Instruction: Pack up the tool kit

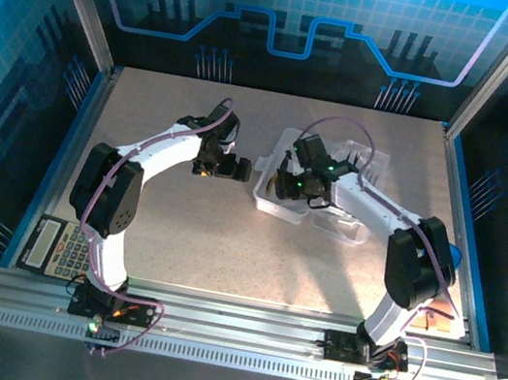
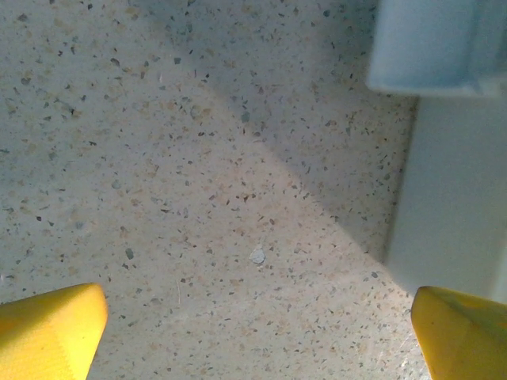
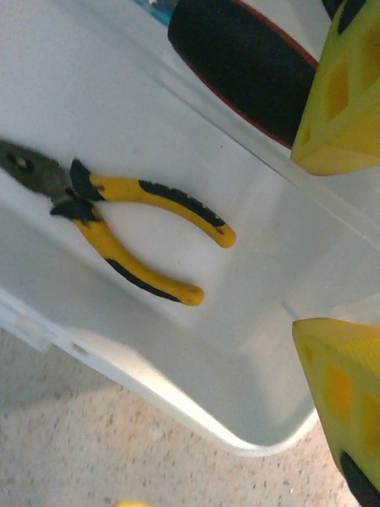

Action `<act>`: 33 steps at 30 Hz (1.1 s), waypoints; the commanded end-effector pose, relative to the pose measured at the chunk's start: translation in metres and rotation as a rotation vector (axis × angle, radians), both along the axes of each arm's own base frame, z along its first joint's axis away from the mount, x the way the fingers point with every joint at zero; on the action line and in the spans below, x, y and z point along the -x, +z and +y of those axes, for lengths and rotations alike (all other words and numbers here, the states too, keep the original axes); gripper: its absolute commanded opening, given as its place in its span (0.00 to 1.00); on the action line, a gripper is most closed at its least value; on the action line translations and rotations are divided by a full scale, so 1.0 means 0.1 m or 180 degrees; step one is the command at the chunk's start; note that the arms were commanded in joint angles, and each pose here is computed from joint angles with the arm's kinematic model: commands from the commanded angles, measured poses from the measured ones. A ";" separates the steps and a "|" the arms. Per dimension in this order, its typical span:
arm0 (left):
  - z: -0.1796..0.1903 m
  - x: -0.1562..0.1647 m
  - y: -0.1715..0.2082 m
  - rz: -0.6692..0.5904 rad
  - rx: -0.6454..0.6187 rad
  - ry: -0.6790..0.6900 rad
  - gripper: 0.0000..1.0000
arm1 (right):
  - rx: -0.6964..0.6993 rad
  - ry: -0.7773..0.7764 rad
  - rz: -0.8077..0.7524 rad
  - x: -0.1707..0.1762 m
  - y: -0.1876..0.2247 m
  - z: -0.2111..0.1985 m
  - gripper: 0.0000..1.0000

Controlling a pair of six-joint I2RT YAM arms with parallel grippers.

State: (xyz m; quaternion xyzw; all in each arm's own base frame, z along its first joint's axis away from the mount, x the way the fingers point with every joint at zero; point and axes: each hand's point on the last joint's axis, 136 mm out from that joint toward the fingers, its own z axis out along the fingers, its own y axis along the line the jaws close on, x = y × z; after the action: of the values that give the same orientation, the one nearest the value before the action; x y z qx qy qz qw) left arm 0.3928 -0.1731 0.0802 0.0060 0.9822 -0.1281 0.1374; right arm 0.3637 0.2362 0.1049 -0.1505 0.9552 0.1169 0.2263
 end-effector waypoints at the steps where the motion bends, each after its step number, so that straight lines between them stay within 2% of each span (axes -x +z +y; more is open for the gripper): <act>1: 0.04 0.05 0.11 -0.0061 0.0049 -0.0044 0.99 | -0.0175 0.0259 0.0376 0.24 -0.20 0.37 0.51; 8: 0.07 0.06 0.09 -0.0044 0.0073 -0.0024 0.99 | -0.0176 0.0314 0.0322 0.25 -0.09 0.42 0.51; 13: 0.02 0.04 0.08 -0.0036 0.0146 -0.0023 0.99 | -0.0159 0.0281 0.0131 0.27 0.23 0.28 0.54; 19: -0.07 0.03 0.04 -0.0002 0.0288 -0.0022 0.99 | -0.0311 0.0138 -0.0220 0.41 0.85 -0.02 0.70; 21: -0.10 0.03 0.03 0.0013 0.0305 -0.0036 0.99 | -0.0271 -0.0004 -0.0303 0.53 1.00 -0.22 0.74; 26: -0.22 0.02 0.02 0.0006 0.0340 -0.0110 0.99 | -0.0269 -0.0656 -0.0326 1.04 1.16 -0.86 0.76; 30: -0.35 0.05 0.00 0.0014 0.0379 -0.0201 0.99 | -0.0351 -0.1232 -0.0131 1.53 0.93 -1.26 0.76; 33: -0.49 0.10 -0.01 0.0038 0.0420 -0.0288 0.99 | -0.0434 -0.1701 0.0086 1.84 0.55 -1.49 0.76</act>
State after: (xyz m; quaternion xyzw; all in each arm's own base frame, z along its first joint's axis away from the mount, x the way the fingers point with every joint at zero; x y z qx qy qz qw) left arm 0.3855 -0.2051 0.0792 0.0315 0.9743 -0.1787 0.1334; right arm 0.2102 0.1174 0.2047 0.0239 0.9382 0.1564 0.3077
